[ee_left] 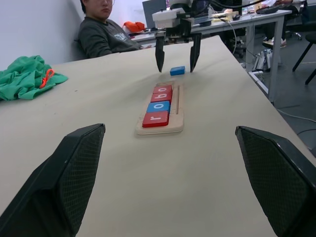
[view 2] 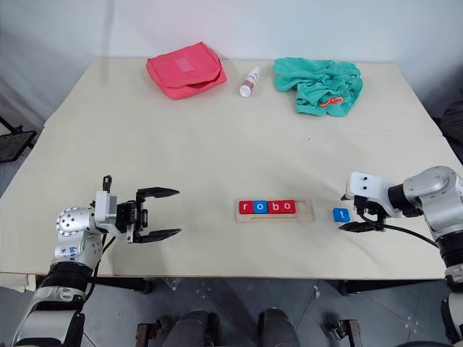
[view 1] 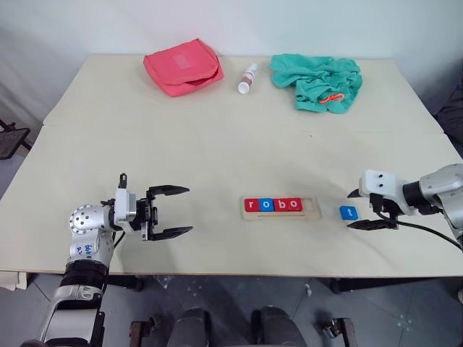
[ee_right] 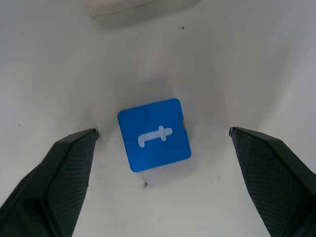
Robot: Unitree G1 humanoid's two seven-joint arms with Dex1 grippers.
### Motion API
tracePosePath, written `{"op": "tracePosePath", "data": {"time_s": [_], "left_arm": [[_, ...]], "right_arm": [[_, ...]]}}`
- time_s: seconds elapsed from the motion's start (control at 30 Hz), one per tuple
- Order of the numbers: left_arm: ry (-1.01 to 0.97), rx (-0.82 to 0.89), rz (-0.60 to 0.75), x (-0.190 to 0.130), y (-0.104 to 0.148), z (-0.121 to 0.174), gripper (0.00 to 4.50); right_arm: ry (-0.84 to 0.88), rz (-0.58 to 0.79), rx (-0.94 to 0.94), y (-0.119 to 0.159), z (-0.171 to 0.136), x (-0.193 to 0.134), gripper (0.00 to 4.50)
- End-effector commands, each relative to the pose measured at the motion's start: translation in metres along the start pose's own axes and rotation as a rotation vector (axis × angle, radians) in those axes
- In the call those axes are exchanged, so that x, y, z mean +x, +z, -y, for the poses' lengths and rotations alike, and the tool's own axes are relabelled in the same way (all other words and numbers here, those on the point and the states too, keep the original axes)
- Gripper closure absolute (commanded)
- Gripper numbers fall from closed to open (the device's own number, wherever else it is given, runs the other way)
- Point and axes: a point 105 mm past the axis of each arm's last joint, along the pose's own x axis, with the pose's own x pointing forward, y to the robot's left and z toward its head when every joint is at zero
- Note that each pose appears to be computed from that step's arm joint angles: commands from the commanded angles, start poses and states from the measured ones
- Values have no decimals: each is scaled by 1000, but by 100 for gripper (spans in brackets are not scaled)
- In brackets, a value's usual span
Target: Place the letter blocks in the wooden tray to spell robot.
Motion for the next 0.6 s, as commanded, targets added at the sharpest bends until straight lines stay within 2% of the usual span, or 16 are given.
{"op": "tracePosePath", "data": {"time_s": [0.03,0.2,0.3,0.47,0.6], "left_arm": [[-84,47,12,-3,9,8,0],[-82,48,15,-1,9,8,0],[-85,46,20,0,10,7,0],[-103,38,26,1,9,6,0],[-103,40,31,5,9,3,0]], "right_arm": [[16,-14,-15,-1,0,0,66],[13,-9,-27,1,1,0,225],[-25,31,-28,16,8,-7,304],[-37,104,-32,47,14,-18,304],[18,155,-69,81,10,-20,304]]}}
